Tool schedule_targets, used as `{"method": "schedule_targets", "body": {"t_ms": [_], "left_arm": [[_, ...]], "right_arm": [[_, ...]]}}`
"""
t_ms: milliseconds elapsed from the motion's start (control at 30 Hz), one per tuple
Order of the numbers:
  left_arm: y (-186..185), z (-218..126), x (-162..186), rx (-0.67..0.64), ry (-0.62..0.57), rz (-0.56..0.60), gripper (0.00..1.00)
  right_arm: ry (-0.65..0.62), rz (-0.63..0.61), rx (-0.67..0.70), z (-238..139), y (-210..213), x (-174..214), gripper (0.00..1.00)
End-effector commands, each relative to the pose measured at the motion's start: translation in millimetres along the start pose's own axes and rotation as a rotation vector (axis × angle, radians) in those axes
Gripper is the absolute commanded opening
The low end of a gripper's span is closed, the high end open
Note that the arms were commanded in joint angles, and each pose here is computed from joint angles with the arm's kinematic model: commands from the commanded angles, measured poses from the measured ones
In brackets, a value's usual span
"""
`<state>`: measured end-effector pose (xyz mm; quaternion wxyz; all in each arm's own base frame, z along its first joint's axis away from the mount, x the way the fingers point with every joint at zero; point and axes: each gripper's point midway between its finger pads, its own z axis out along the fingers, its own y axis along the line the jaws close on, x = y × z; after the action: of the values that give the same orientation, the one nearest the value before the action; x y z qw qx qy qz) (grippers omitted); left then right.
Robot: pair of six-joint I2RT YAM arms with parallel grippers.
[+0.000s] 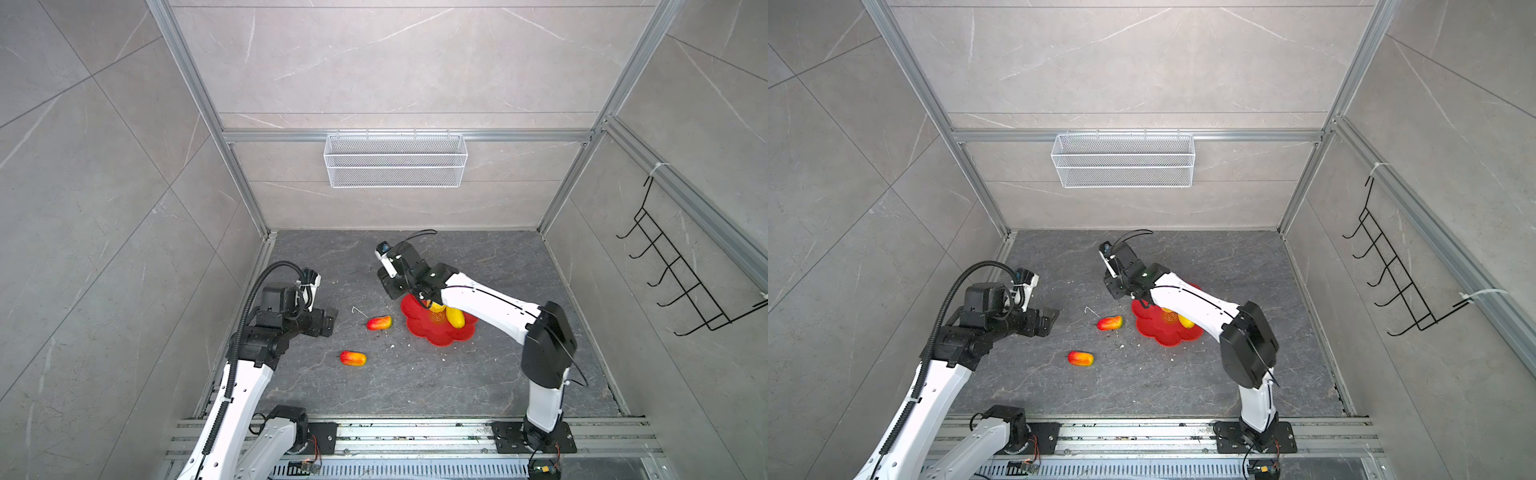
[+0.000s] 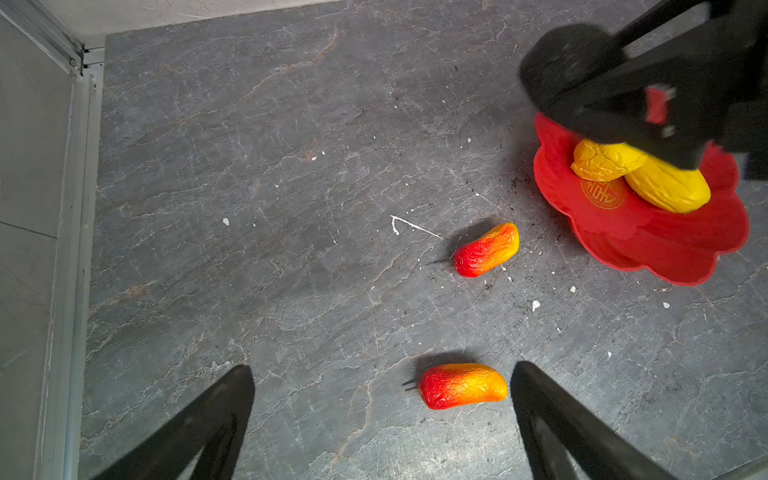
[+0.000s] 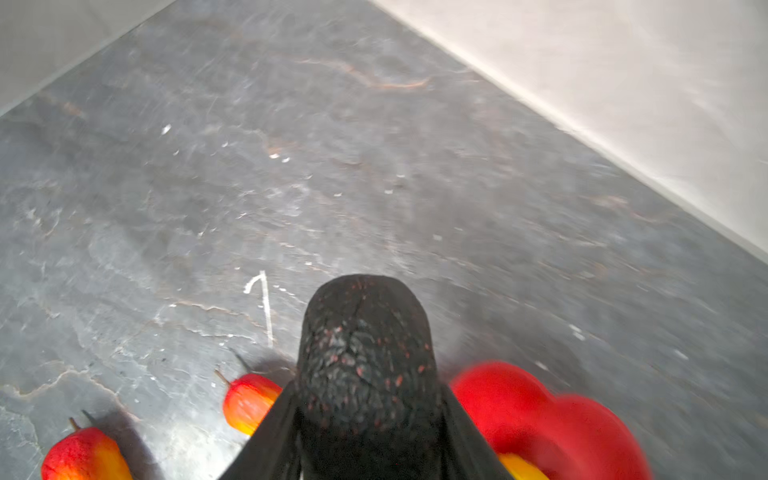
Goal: Place and organize the fake fruits in the fruit bowl
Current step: 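Place the black avocado into the red bowl beside the yellow fruits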
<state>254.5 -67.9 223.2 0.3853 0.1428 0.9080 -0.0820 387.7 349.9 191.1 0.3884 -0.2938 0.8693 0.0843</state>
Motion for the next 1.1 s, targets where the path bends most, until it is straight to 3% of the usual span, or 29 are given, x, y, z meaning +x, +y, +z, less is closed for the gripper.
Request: {"method": "schedule_targets", "body": {"t_ms": [0, 267, 633, 933, 1000, 1067], "left_arm": [[-3, -5, -11, 0.019, -0.037, 0.013, 1.00], [-4, -4, -11, 0.025, -0.033, 0.010, 1.00], [-4, -3, -10, 0.026, -0.030, 0.009, 1.00], [-4, -4, -11, 0.026, -0.033, 0.012, 1.00], [-4, -3, -10, 0.026, -0.029, 0.011, 1.00], [-4, -2, -10, 0.027, -0.025, 0.011, 1.00]], "right_arm": [[0.066, 0.066, 0.078, 2, -21, 40, 0.32], [0.152, 0.094, 0.116, -1, -30, 97, 0.32], [0.249, 0.130, 0.152, 32, -33, 144, 0.37], [0.271, 0.131, 0.139, 40, -33, 151, 0.56], [0.266, 0.118, 0.124, 37, -31, 149, 0.62], [0.250, 0.111, 0.099, 31, -28, 144, 0.75]]}}
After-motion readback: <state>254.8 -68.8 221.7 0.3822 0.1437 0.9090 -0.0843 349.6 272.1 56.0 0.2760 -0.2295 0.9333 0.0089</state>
